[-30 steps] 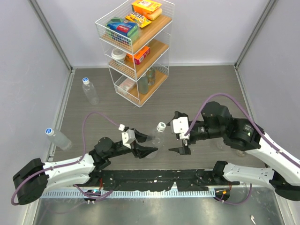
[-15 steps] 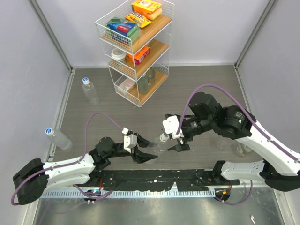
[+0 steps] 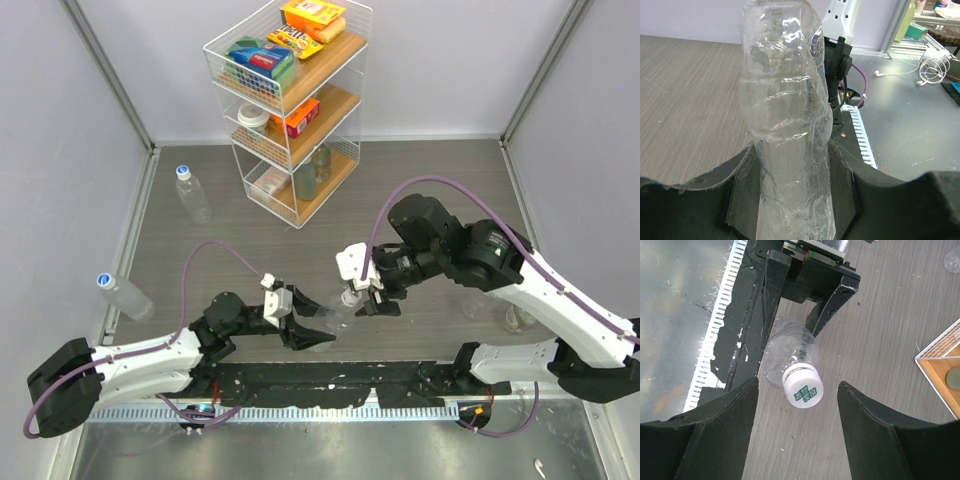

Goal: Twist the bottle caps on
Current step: Screw the bottle cap onto the plastic bottle.

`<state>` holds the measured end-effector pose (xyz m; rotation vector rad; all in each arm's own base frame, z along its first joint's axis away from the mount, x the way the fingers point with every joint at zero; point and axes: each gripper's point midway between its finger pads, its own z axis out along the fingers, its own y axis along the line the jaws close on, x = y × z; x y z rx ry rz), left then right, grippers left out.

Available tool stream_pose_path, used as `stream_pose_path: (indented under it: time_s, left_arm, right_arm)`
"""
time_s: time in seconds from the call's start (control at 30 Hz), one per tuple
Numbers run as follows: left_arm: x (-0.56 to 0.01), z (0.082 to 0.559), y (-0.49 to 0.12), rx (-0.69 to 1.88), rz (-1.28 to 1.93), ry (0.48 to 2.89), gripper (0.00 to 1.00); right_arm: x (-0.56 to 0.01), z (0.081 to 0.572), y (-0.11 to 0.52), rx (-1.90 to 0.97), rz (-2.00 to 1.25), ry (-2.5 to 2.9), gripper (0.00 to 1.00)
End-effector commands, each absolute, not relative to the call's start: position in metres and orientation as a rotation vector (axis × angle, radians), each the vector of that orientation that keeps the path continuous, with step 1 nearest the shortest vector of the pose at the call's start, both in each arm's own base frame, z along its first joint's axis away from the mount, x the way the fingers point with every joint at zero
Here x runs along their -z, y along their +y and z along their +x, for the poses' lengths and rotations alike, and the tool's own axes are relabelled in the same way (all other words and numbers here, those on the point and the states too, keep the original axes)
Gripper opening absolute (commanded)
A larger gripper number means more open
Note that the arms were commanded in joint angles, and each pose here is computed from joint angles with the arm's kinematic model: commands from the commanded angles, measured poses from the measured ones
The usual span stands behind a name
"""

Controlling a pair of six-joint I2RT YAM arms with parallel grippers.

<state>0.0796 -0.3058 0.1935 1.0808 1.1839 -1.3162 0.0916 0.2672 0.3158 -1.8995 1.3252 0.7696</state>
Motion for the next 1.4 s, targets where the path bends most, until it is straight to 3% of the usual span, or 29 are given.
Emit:
stream_pose_path:
  time_s: [0.0, 0.77, 0.9, 1.17, 1.37]
  left_arm:
    - [-0.212, 0.081, -0.304, 1.299, 1.069, 1.103, 0.0]
    - [-0.209, 0.083, -0.297, 1.261, 1.05, 1.124, 0.0]
    - [-0.21, 0.083, -0.297, 1.261, 1.052, 1.117, 0.0]
    - [-0.216, 0.089, -0.295, 1.225, 1.026, 1.103, 0.0]
    - [-0.232, 0.116, -0.292, 1.01, 1.044, 1.129, 0.0]
  right_arm:
    - [-0.323, 0.098, 0.268, -0.753, -1.88, 1.342, 0.68]
    - [-0.325, 0.09, 0.276, -0.854, -1.912, 1.313, 0.54]
    - [-0.324, 0.091, 0.275, -0.853, -1.912, 1.326, 0.47]
    - [-0.32, 0.093, 0.276, -0.852, -1.9, 1.37, 0.16]
    - [-0.31, 0.107, 0.285, -0.875, -1.736, 1.544, 0.03]
